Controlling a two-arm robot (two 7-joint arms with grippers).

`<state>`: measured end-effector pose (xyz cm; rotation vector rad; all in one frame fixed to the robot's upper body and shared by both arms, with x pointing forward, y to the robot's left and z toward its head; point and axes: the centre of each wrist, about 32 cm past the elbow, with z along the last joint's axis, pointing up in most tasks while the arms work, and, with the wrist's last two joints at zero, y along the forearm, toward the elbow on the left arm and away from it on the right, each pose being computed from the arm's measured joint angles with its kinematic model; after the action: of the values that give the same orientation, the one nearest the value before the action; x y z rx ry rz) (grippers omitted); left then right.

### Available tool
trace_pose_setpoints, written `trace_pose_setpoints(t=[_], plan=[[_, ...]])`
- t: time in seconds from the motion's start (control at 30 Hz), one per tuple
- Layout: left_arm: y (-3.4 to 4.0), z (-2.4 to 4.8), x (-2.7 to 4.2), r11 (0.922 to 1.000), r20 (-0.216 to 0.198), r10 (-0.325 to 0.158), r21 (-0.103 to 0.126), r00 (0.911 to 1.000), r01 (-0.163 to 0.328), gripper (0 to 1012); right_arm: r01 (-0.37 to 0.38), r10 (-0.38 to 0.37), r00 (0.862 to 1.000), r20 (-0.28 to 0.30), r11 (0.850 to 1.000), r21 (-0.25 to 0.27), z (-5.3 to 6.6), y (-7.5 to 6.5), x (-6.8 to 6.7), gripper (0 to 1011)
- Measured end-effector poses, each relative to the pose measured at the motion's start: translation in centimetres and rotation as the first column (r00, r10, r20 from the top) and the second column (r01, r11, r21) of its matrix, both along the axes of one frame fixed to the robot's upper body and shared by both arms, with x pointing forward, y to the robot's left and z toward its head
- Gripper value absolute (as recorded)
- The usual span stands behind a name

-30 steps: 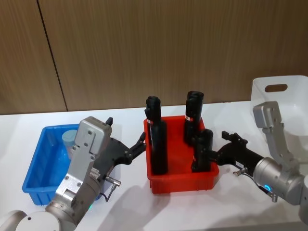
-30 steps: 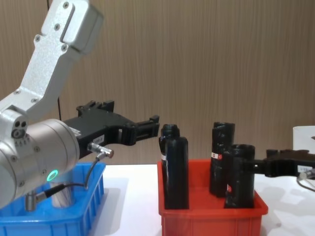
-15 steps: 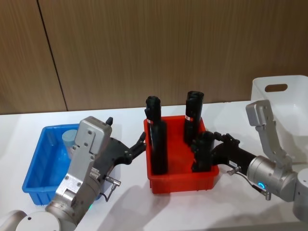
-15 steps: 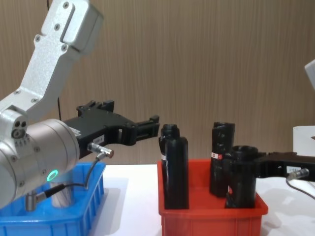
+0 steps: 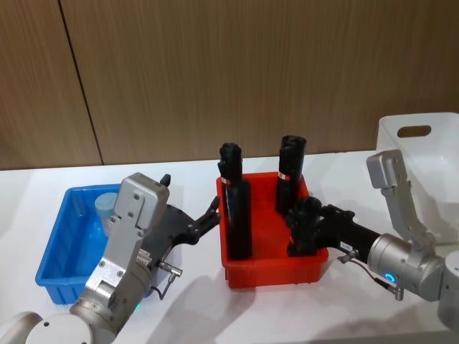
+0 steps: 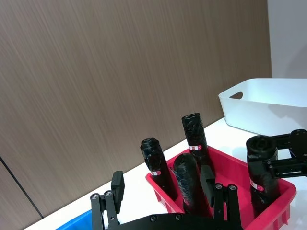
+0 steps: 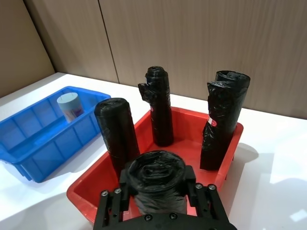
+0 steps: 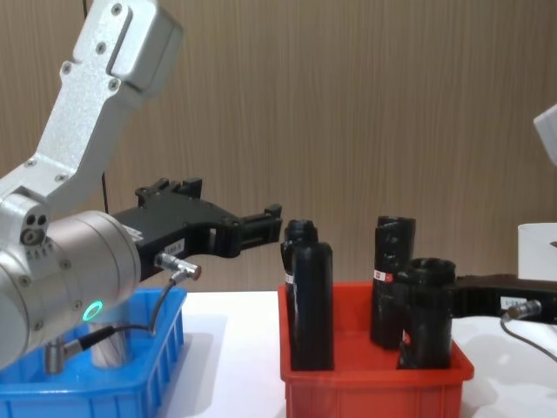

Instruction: Pick the cotton swabs from the blue box and place them into the white box.

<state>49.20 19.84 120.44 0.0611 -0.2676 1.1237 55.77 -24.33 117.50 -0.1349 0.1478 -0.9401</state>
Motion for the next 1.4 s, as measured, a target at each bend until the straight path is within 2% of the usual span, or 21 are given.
trace_pose_setpoints(t=[0.13, 0.47, 0.7, 0.9, 0.97, 1.0, 1.07, 1.23, 1.27, 1.4], plan=[[0.0, 0.0, 0.0, 1.0, 0.0, 0.0, 0.0, 1.0, 0.0, 1004, -0.006, 0.006, 1.0, 0.001, 1.0, 0.007, 0.1, -0.1, -0.1, 576], [0.0, 0.0, 0.0, 1.0, 0.0, 0.0, 0.0, 1.0, 0.0, 1004, -0.01, 0.01, 1.0, 0.012, 1.0, 0.02, 0.7, -0.2, -0.5, 506], [0.0, 0.0, 0.0, 1.0, 0.0, 0.0, 0.0, 1.0, 0.0, 1004, -0.008, 0.007, 0.999, 0.036, 0.999, 0.035, 1.5, -0.4, -0.7, 471], [0.0, 0.0, 0.0, 1.0, 0.0, 0.0, 0.0, 1.0, 0.0, 1004, 0.009, -0.013, 0.997, 0.08, 0.999, 0.049, 3.0, -0.7, -0.8, 441], [0.0, 0.0, 0.0, 1.0, 0.0, 0.0, 0.0, 1.0, 0.0, 1004, 0.025, -0.031, 0.993, 0.112, 0.998, 0.054, 4.1, -1.1, -0.7, 431], [0.0, 0.0, 0.0, 1.0, 0.0, 0.0, 0.0, 1.0, 0.0, 1004, 0.025, -0.031, 0.993, 0.112, 0.998, 0.054, 4.1, -1.1, -0.7, 427], [0.0, 0.0, 0.0, 1.0, 0.0, 0.0, 0.0, 1.0, 0.0, 1004, 0.041, -0.048, 0.99, 0.134, 0.998, 0.057, 4.8, -1.3, -0.7, 414], [0.0, 0.0, 0.0, 1.0, 0.0, 0.0, 0.0, 1.0, 0.0, 1004, 0.089, -0.099, 0.978, 0.185, 0.994, 0.061, 6.8, -2.3, -0.4, 387], [0.0, 0.0, 0.0, 1.0, 0.0, 0.0, 0.0, 1.0, 0.0, 1004, 0.089, -0.099, 0.978, 0.185, 0.994, 0.061, 6.8, -2.3, -0.4, 387], [0.0, 0.0, 0.0, 1.0, 0.0, 0.0, 0.0, 1.0, 0.0, 1004, 0.139, -0.148, 0.963, 0.225, 0.989, 0.059, 8.3, -3.2, 0.0, 381]])
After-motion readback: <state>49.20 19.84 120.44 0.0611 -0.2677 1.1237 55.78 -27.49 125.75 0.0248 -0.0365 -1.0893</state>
